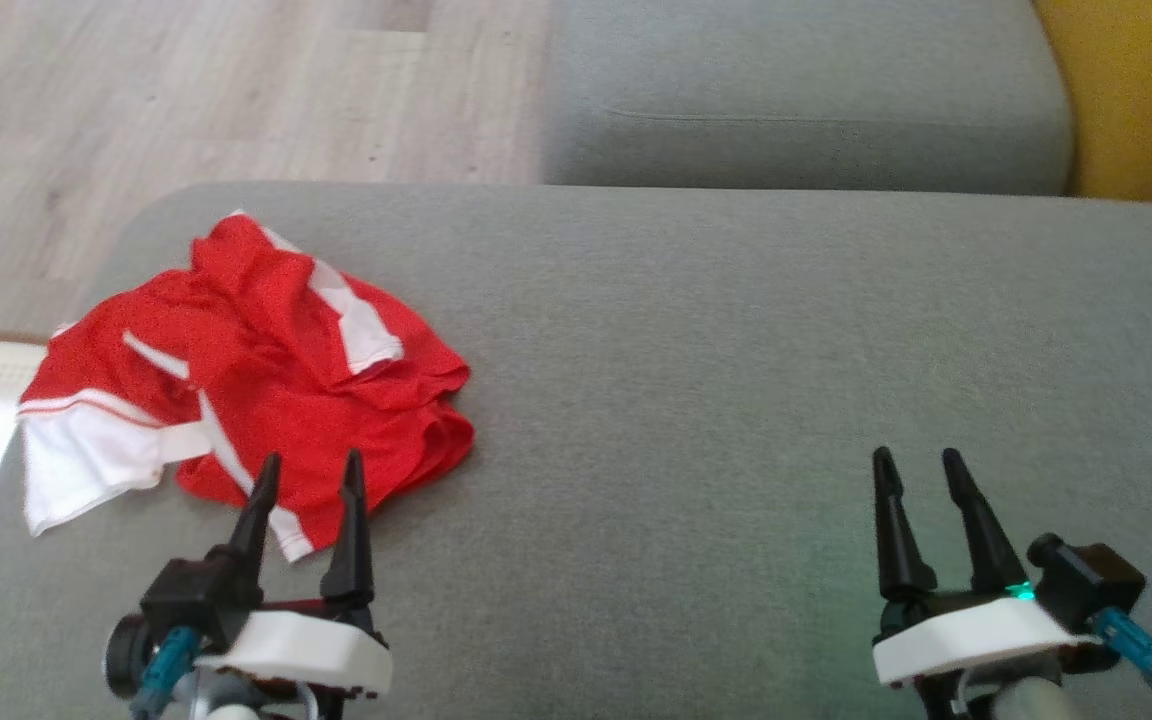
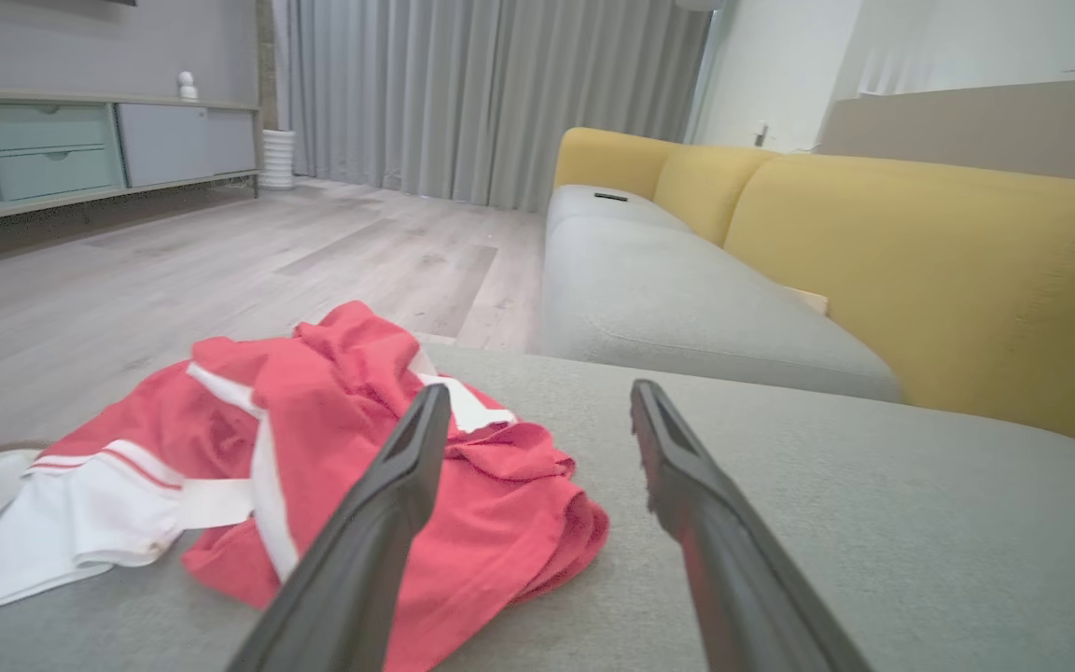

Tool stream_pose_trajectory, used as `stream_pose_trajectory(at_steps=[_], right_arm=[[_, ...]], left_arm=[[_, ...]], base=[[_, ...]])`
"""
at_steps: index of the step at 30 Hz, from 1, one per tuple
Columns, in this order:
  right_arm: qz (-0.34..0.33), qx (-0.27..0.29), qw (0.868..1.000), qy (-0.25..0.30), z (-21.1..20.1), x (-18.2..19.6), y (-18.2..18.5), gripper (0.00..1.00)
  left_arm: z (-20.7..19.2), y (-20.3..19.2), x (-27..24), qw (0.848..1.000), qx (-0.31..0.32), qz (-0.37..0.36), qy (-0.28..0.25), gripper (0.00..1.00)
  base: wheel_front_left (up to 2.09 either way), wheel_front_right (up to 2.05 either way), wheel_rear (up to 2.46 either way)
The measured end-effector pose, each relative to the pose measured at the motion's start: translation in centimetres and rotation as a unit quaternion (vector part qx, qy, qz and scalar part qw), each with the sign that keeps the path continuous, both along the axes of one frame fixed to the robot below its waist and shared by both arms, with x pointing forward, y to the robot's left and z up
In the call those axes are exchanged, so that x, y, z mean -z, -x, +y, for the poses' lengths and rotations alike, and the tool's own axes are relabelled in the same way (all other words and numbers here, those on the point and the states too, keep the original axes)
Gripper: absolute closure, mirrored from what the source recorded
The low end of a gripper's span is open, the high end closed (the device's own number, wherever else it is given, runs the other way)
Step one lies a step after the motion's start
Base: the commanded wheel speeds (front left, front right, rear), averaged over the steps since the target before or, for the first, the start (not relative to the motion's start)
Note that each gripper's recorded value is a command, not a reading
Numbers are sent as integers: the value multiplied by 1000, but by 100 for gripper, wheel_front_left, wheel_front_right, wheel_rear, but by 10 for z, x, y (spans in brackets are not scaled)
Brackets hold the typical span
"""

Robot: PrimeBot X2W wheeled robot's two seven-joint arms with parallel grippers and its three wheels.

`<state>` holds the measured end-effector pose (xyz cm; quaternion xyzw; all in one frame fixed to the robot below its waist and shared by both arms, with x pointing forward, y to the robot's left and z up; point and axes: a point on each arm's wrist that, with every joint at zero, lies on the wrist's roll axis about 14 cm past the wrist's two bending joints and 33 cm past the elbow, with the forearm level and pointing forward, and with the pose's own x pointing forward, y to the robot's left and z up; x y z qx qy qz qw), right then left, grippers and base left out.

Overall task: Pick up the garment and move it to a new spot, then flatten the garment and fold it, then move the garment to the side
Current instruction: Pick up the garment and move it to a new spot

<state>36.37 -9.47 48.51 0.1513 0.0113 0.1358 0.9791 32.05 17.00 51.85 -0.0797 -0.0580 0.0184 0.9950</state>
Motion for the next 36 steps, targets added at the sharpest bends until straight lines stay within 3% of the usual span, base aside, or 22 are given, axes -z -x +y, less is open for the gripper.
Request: stream_pose_trajectory(at_steps=[10, 17, 29, 36], right_arm=[[2, -90, 996, -9, 60, -2, 1, 0], [2, -122, 992, -10, 81, -3, 4, 0], [15, -120, 993, -15, 79, 5, 2, 0], [30, -86, 996, -7, 59, 20, -17, 0]], left_arm=[[52, 25, -3, 996, -87, -6, -10, 0], [73, 39, -5, 992, -122, -9, -13, 0], [79, 36, -2, 992, -129, -3, -15, 0], [68, 2, 7, 995, -85, 19, -44, 0]], base=[[0, 0, 0], [0, 0, 0], [0, 0, 0], [0, 0, 0]])
